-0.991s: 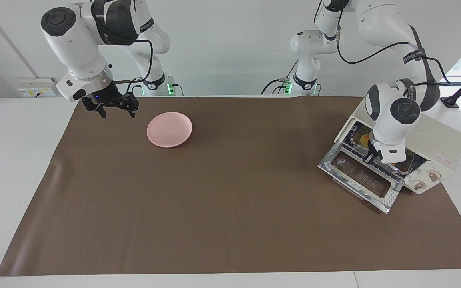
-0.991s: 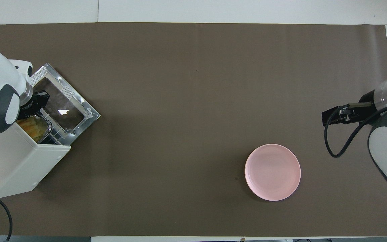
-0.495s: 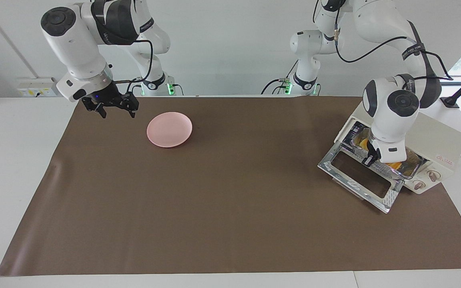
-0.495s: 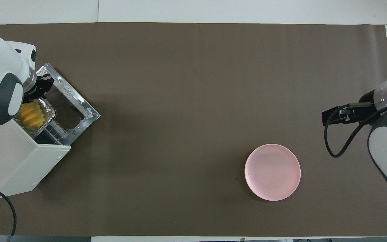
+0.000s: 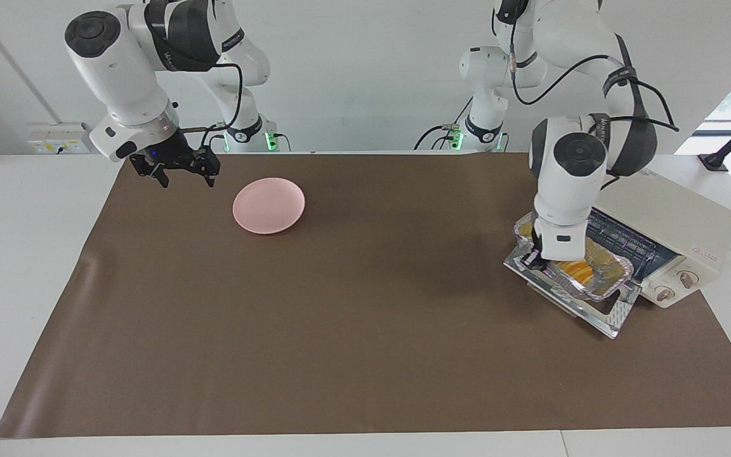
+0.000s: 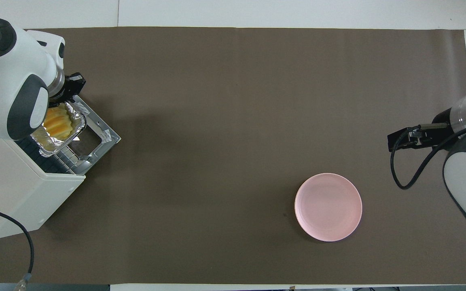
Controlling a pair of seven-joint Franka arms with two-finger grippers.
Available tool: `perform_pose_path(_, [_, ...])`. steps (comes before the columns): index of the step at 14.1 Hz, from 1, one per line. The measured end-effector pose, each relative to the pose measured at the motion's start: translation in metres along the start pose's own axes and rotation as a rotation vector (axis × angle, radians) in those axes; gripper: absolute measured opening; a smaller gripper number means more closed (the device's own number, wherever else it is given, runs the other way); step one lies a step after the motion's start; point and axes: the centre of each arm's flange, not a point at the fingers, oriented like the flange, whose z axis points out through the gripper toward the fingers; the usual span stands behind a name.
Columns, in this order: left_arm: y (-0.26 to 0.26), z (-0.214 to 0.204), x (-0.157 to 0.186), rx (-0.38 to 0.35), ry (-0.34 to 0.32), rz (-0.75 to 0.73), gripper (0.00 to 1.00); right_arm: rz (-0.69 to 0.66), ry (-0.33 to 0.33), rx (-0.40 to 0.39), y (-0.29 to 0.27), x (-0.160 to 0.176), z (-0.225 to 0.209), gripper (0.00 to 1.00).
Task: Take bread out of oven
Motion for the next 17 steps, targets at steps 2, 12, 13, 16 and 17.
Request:
perform_pose_path(2, [0.040,-0.018,-0.039,-0.047,-0.048,0.057,0.02,0.000,0.000,0.000,0.000,0.000,0.000,1.00])
perform_pose_path(12, [0.197,-0.041,-0.226,-0.197,-0.105,0.344,0.02,0.000,0.000,0.000,0.000,0.000,0.000,1.00])
perform_pose_path(13, [0.214,-0.032,-0.239,-0.193,-0.106,0.369,0.02,0.000,0.000,0.000,0.000,0.000,0.000,1.00])
perform_pose_path(16, [0.245,-0.016,-0.263,-0.186,-0.067,0.429,0.02,0.000,0.000,0.000,0.000,0.000,0.000,1.00])
perform_pose_path(17, [0.251,-0.014,-0.276,-0.160,-0.023,0.470,0.02,0.000,0.000,0.000,0.000,0.000,0.000,1.00])
